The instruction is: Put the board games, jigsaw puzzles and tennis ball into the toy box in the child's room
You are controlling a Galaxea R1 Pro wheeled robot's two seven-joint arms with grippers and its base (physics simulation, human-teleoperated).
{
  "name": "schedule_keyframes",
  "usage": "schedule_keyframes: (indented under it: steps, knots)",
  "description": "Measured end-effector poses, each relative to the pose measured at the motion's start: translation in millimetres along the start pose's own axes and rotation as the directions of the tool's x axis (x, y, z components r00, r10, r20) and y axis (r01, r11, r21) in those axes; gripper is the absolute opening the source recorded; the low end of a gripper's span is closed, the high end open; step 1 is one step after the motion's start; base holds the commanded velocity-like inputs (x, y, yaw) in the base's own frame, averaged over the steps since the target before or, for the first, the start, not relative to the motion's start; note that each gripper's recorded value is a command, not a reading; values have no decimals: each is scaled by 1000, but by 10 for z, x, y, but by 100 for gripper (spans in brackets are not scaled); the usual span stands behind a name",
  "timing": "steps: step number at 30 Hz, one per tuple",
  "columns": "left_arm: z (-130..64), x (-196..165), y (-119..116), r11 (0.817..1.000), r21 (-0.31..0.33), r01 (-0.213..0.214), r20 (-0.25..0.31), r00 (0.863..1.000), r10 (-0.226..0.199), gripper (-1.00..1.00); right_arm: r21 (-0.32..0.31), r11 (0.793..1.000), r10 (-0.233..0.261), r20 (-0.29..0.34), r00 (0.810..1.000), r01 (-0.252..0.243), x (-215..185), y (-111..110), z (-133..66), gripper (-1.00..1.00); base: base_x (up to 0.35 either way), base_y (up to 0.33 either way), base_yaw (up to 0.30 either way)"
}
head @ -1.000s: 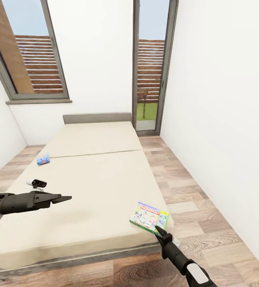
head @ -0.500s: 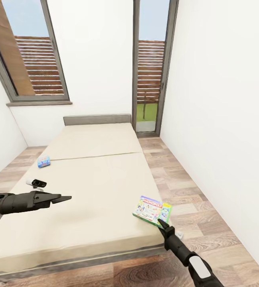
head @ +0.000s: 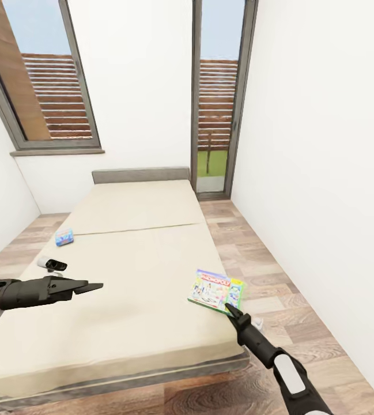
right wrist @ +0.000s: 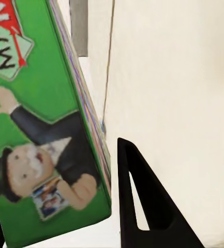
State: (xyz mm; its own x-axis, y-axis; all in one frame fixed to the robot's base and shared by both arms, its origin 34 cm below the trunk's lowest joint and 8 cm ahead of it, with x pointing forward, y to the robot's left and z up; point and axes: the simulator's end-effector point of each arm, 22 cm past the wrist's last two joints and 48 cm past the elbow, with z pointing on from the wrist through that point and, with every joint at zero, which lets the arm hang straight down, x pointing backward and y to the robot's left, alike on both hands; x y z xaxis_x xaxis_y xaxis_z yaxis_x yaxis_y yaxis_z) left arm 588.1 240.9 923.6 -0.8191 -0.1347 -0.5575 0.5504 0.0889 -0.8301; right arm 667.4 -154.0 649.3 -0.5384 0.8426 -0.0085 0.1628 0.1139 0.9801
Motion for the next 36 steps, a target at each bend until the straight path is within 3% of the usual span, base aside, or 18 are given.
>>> schedule_keyframes:
  steps: [5, 13, 19, 24, 36]
  knots:
    - [-2, -61, -72, 1000, -1, 0, 0, 1000, 0, 100, -88, 992, -103, -94, 990, 95, 254, 494, 150, -100, 0, 0, 0]
    - [-3, -158, -185, 1000, -2, 0, 1, 1000, 0, 100, -149, 971, -211, -149, 966, 189, 452, 984, 255, -100, 0, 0, 0]
    - [-3, -226, -267, 1000, -3, 0, 0, 1000, 0, 100, -88, 937, -350, -274, 896, 339, 900, 1164, 430, -100, 0, 0, 0]
    - [-8, -287, -339, 1000, -4, -1, 2, 1000, 1, 100, -26, 920, -380, -306, 873, 392, 990, 1203, 469, -100, 0, 0, 0]
    - [-65, -479, -525, 1000, -8, -13, 25, 1000, 13, 100, -62, 901, -427, -286, 858, 428, 982, 1656, 482, -100, 0, 0, 0]
